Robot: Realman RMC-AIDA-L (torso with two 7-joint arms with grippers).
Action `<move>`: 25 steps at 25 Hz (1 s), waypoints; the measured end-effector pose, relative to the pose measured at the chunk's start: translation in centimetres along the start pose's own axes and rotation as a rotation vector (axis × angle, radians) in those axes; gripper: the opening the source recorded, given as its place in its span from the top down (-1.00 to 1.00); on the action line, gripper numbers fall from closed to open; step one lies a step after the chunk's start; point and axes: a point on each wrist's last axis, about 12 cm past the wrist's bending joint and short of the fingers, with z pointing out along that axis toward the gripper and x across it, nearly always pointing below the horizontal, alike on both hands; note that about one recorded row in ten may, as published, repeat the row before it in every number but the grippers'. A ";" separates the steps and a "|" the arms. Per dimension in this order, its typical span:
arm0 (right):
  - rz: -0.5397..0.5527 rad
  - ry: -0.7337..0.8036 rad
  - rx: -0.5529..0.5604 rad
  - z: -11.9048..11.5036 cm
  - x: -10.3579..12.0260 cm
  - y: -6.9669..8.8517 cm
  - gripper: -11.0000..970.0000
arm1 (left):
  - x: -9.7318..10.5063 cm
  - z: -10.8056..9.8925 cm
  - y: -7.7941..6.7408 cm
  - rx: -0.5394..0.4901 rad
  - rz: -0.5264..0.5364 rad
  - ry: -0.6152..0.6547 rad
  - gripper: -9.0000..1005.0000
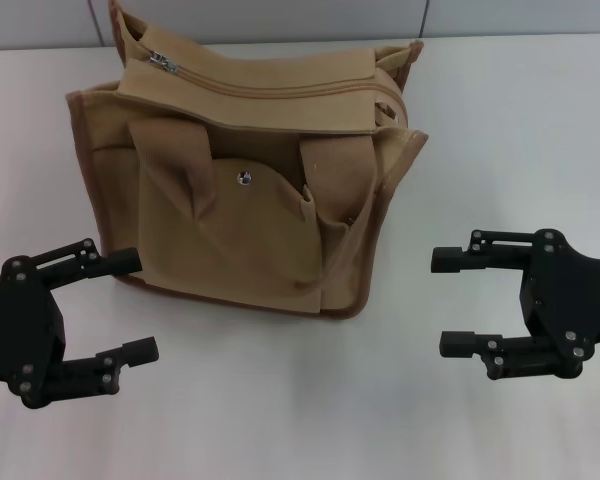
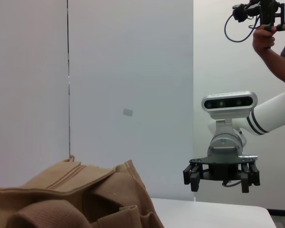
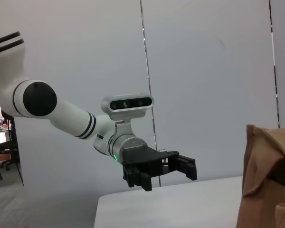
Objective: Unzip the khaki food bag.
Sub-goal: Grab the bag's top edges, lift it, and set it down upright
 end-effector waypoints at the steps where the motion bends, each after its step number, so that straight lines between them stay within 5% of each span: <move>1: 0.000 0.000 0.000 0.0 0.0 0.0 -0.51 | 0.0 0.0 0.0 0.001 0.000 0.001 -0.59; 11: 0.006 -0.011 -0.005 0.3 0.0 -0.1 -0.51 | 0.0 0.0 0.1 0.001 0.002 0.003 -0.58; 13: 0.007 -0.013 -0.004 0.3 0.1 0.0 -0.51 | -0.2 -0.4 0.3 -0.055 0.020 -0.019 -0.58; 16: 0.008 -0.014 -0.003 0.3 0.1 0.0 -0.51 | 0.0 -1.5 1.3 -0.300 0.029 -0.082 -0.58; 18: 0.009 -0.015 -0.004 0.3 0.1 0.0 -0.51 | 0.0 -1.5 1.3 -0.300 0.029 -0.082 -0.58; 19: 0.010 -0.016 -0.004 0.3 0.1 0.0 -0.51 | 0.5 -1.2 2.3 -0.404 -0.001 -0.079 -0.58; 25: 0.013 -0.017 -0.004 0.3 0.2 0.1 -0.51 | 1.1 0.0 3.8 -0.462 -0.022 -0.055 -0.57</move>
